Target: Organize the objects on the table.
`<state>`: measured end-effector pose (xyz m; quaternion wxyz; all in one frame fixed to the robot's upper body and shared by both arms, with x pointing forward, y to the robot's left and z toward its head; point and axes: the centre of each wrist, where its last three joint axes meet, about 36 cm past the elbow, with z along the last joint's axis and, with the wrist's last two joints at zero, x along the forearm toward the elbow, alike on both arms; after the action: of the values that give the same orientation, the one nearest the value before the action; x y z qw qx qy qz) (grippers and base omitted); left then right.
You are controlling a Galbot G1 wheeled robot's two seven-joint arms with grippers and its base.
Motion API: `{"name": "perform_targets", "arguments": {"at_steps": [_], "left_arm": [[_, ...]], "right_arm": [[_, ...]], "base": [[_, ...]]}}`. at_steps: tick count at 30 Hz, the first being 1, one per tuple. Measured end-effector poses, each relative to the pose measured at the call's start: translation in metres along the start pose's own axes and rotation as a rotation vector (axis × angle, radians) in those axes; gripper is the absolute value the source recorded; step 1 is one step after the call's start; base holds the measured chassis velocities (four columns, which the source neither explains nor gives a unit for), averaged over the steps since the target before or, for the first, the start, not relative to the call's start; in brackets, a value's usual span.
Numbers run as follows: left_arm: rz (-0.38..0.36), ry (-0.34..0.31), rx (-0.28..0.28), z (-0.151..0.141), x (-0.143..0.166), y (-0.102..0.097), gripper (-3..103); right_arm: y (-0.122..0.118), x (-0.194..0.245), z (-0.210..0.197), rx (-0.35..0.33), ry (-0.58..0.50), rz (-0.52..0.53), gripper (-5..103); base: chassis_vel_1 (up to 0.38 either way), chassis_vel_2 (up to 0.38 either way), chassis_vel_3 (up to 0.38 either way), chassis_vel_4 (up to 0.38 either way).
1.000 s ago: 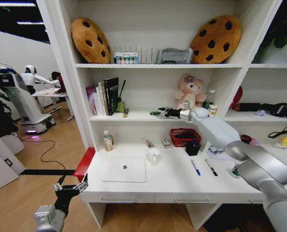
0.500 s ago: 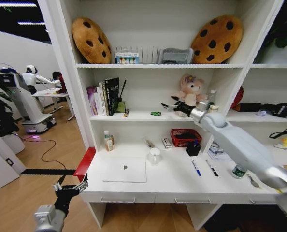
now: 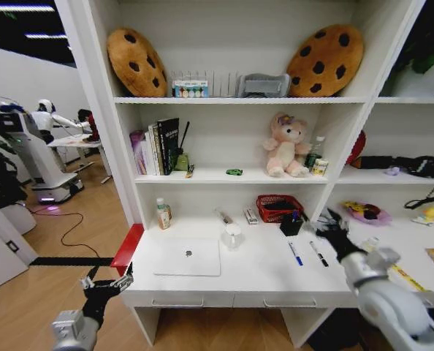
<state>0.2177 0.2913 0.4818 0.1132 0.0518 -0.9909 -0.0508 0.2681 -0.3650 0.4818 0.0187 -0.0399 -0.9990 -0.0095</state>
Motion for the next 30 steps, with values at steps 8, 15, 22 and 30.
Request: {"name": "perform_targets", "arguments": {"at_steps": [8,15,22,30], "left_arm": [[0.0,0.0,0.0,0.0,0.0,0.0,100],[0.0,0.0,0.0,0.0,0.0,0.0,100],[0.0,0.0,0.0,0.0,0.0,0.0,100],[0.0,0.0,0.0,0.0,0.0,0.0,100]], "right_arm": [[0.005,0.037,0.033,-0.037,0.08,0.074,100],[-0.003,0.027,0.032,-0.011,0.081,0.057,100],[-0.003,0.016,0.035,-0.019,0.097,0.04,100],[0.011,-0.013,0.042,-0.066,0.158,0.006,100]], "base": [[0.0,0.0,0.0,0.0],[-0.007,-0.024,0.019,0.022],[-0.101,-0.159,0.12,0.15],[-0.232,-0.242,0.226,0.231]]}}
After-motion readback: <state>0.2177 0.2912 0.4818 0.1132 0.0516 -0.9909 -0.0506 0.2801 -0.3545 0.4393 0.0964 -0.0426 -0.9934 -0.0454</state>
